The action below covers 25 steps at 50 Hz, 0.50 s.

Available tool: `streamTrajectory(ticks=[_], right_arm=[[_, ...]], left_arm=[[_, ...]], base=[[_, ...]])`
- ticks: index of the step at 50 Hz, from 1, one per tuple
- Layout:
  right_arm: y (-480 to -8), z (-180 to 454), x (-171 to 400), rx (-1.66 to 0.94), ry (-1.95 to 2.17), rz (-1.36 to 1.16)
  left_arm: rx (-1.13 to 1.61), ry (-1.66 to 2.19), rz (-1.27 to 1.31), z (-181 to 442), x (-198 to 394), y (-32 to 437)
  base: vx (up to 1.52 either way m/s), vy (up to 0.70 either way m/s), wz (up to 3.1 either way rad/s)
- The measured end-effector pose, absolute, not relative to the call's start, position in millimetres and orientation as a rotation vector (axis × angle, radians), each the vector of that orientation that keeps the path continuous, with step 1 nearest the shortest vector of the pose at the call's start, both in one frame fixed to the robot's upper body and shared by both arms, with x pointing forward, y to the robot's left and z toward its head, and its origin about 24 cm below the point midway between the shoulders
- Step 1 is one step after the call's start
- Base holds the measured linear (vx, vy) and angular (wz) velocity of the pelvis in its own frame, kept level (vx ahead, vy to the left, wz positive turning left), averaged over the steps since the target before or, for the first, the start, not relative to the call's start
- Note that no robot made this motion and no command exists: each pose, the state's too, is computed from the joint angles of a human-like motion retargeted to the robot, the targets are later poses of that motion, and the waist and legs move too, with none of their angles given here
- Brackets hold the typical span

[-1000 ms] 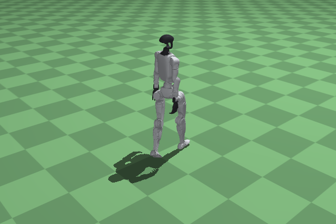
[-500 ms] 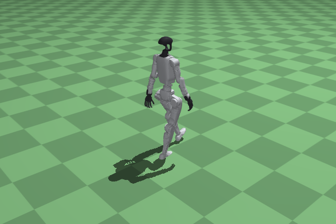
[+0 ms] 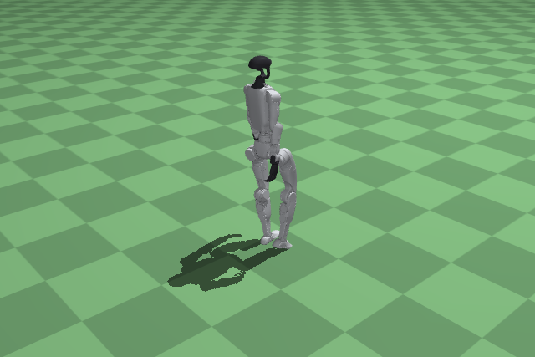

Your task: Walk run

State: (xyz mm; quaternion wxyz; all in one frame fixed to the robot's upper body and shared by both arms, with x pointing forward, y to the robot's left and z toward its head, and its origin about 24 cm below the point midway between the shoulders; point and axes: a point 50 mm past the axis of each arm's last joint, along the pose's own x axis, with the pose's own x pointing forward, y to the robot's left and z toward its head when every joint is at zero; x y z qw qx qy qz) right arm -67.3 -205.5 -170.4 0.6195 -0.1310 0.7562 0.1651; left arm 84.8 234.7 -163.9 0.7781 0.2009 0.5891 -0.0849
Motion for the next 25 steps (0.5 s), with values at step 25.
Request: streamTrajectory(ticks=[25], right_arm=[[-211, -170, -59, -0.275, 1.721, 0.272]], left_arm=[[0.345, 1.749, -0.477, -169, -81, 191]], base=[[0.7, -0.26, 0.29]])
